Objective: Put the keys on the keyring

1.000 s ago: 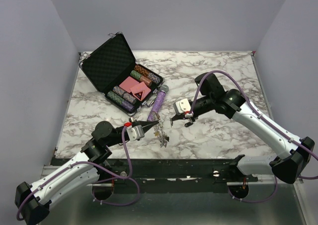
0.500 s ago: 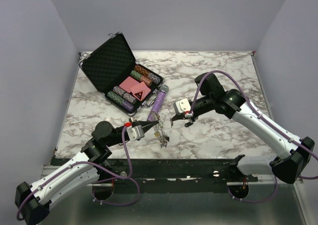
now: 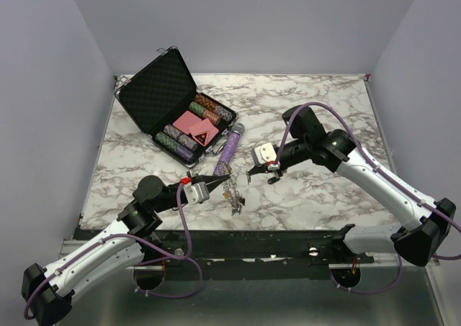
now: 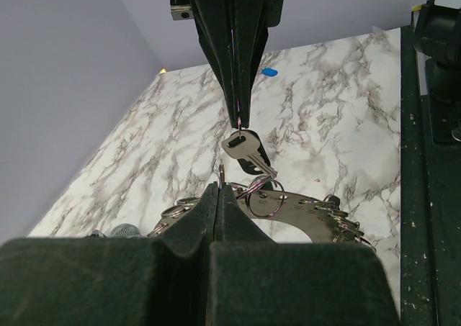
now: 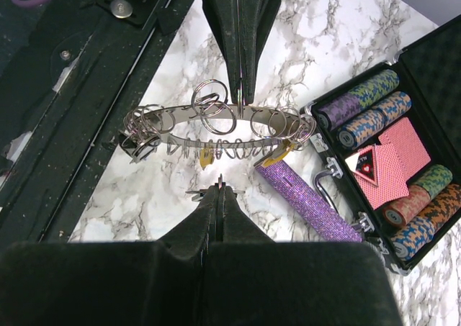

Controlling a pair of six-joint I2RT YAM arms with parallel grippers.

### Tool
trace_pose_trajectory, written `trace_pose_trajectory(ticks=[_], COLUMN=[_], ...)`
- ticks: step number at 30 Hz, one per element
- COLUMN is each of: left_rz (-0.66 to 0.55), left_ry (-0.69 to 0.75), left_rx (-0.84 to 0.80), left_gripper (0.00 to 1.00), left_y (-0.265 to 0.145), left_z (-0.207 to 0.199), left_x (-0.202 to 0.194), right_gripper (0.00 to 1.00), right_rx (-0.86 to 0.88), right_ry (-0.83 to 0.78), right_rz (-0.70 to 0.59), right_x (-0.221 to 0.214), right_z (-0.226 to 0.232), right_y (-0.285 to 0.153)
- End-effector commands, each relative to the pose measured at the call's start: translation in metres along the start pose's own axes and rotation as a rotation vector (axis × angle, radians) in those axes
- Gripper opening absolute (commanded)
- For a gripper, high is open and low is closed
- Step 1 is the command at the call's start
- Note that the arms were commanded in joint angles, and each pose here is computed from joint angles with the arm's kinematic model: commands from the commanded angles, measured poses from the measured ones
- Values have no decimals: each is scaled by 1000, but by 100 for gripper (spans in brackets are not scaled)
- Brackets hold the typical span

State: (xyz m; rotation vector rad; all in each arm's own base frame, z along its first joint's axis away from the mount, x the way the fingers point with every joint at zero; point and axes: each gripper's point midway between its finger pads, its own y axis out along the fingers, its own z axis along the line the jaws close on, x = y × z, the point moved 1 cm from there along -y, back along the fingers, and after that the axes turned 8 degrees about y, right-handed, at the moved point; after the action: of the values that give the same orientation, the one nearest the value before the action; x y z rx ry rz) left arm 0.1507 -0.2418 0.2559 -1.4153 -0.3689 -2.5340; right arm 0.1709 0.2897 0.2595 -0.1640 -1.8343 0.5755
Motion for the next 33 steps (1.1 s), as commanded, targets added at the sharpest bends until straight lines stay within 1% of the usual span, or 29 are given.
trace_pose_trajectory(ticks=[1, 16, 33], left_rz=[-71, -82, -86], left_ry=[55, 52, 48], left_rx=[5, -17, -17], left_gripper=[0, 0, 0], left_y=[0, 2, 3], left_z=[3, 0, 1], left_x=[15, 15, 16], right_gripper=[1, 1, 1], right_rx=[2, -13, -19], right_ry=[-47, -97, -96], right_rz=[-30, -84, -96], right_x=[10, 26, 29], right_z=[-1, -3, 0], right_y=[0, 11, 16])
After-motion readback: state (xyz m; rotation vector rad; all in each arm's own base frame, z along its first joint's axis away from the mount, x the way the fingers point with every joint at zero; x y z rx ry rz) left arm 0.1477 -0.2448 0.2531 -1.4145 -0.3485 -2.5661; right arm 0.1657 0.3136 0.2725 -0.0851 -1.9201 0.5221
